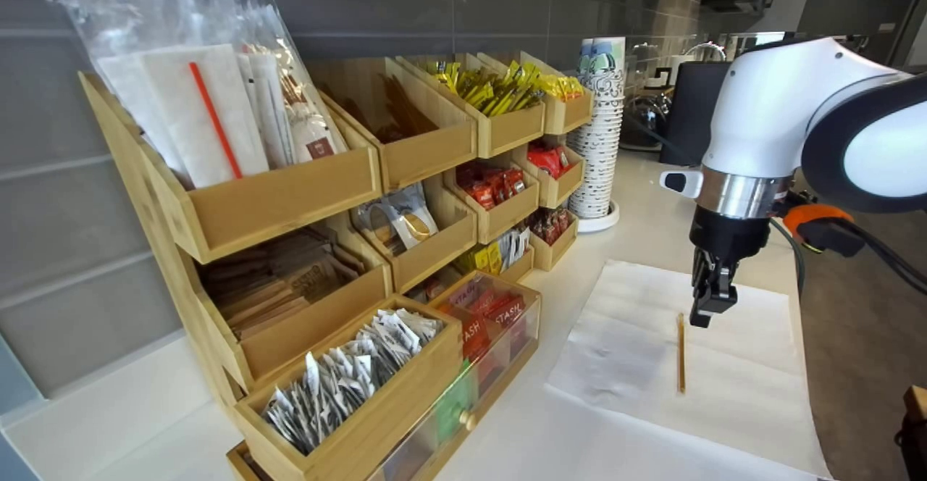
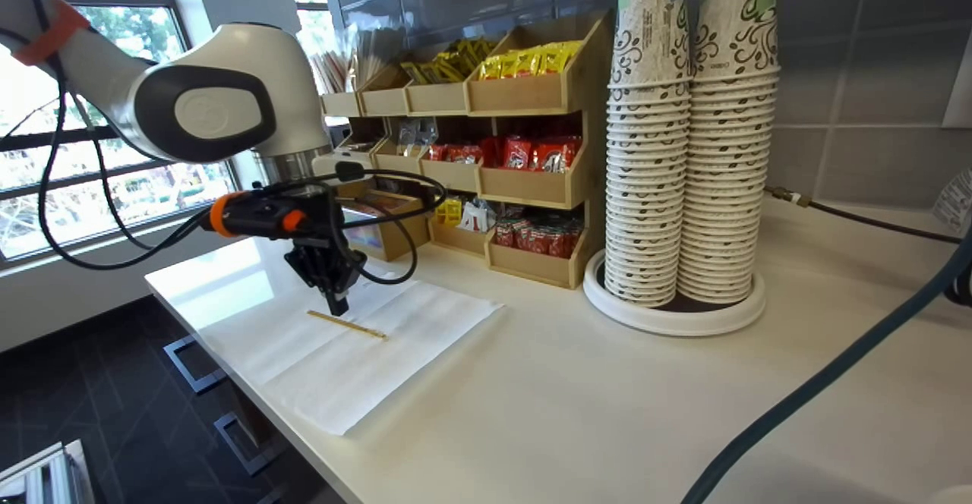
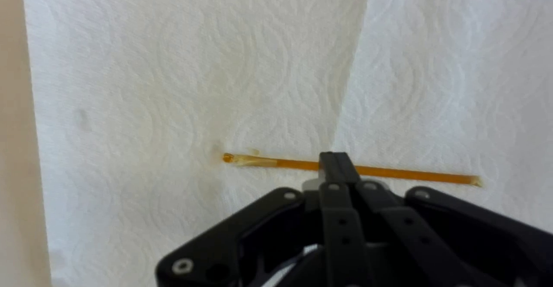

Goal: Press on the brown object

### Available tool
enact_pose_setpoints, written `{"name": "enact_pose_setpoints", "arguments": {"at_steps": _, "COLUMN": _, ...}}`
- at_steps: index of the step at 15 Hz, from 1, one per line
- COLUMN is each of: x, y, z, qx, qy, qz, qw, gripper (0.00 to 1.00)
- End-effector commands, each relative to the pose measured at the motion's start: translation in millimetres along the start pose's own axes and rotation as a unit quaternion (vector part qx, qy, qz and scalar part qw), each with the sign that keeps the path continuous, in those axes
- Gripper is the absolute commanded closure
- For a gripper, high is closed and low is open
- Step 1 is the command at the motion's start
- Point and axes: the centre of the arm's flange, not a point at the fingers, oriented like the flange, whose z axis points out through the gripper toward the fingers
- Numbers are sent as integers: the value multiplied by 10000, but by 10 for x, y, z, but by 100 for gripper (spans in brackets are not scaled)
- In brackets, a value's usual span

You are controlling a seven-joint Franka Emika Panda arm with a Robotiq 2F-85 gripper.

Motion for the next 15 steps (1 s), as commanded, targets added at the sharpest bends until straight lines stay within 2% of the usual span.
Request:
{"name": "enact_pose_setpoints", "arguments": {"at_steps": 1, "x": 130, "y": -4, "z": 125, "qx": 107, "qy": -14, "qz": -101, "qw": 9999, "gripper": 100}}
{"name": "enact_pose_setpoints", "arguments": {"at_steps": 15, "x": 354, "y": 84, "z": 369, "qx": 156, "qy": -191, "qz": -141, "qw": 9996, "gripper": 100}}
